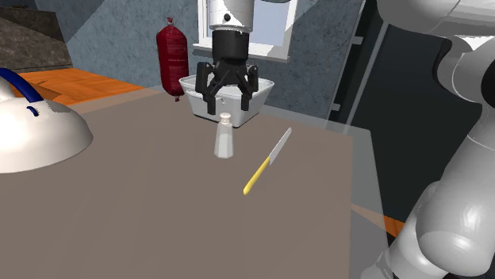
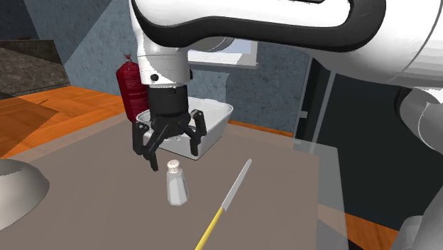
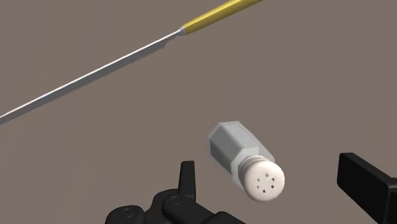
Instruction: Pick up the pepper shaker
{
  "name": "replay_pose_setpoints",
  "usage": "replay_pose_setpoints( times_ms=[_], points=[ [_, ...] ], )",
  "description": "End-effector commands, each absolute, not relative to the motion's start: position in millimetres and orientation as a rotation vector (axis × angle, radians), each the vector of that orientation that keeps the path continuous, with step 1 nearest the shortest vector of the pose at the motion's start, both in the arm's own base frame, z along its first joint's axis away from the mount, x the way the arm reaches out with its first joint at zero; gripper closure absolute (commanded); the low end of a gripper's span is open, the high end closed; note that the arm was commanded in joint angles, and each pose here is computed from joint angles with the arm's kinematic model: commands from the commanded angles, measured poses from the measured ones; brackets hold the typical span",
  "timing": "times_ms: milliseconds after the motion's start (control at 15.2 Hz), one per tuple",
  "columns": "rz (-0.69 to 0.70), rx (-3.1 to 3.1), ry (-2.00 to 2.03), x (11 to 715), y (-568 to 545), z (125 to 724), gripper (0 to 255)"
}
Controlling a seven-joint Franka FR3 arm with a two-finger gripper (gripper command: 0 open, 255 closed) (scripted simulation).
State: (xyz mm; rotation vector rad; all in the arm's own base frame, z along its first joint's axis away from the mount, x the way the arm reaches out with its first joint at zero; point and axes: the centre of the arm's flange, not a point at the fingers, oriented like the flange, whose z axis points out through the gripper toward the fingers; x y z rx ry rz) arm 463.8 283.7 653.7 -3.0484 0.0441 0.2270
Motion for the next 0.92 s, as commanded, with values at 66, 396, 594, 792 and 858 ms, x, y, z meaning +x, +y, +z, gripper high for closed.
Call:
replay_pose_setpoints(
  times_ms=[66, 396, 594, 792, 858],
  points=[
    [0.227, -3.048, 0.045, 465.2, 284.7, 639.2, 0],
    [0.227, -3.048, 0.045, 465.5, 284.5, 625.3, 255],
    [0.227, -3.047, 0.045, 465.4, 284.5, 625.4, 255],
    [0.227, -3.047, 0.045, 465.6, 284.4, 625.1, 255],
    [0.227, -3.047, 0.045, 465.6, 284.5, 625.1, 255]
  ],
)
